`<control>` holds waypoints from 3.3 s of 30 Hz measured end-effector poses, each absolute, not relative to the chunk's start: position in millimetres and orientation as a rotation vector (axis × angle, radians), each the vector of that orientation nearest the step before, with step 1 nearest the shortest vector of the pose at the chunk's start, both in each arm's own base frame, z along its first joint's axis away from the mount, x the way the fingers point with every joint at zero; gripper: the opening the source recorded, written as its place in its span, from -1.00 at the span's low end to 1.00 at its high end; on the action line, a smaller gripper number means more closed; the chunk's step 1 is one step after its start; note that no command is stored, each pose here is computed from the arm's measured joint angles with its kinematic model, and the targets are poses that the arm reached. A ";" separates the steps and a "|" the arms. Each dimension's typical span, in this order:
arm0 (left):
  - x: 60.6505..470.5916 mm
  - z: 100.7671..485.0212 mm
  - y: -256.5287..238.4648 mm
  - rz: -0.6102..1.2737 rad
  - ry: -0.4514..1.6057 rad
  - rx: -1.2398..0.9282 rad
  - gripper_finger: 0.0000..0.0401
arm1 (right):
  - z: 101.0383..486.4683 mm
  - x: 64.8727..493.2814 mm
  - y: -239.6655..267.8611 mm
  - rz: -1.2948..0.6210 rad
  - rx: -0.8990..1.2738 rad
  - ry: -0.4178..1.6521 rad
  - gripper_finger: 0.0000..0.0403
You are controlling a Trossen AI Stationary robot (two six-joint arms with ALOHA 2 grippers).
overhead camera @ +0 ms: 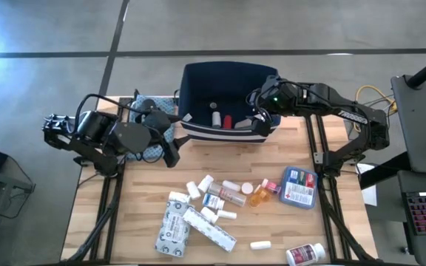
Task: Pick & place medical supplies in basket/bin
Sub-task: Put the pink pill bottle into the bin
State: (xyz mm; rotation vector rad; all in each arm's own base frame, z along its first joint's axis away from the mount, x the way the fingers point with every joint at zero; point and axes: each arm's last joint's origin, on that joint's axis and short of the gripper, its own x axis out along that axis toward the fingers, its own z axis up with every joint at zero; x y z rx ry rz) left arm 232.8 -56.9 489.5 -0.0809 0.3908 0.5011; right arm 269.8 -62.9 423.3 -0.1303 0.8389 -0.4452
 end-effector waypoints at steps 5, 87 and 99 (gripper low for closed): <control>233.2 488.9 -56.9 0.502 0.393 -0.079 0.38 | 423.4 269.8 -62.9 -0.445 -0.130 0.838 0.82; 219.1 486.5 -51.6 0.497 0.473 0.032 0.38 | 197.7 196.1 57.0 -0.395 0.466 1.410 0.82; 216.9 483.7 -50.9 0.503 0.503 0.035 0.38 | 158.6 198.0 63.6 -0.409 0.415 1.418 0.82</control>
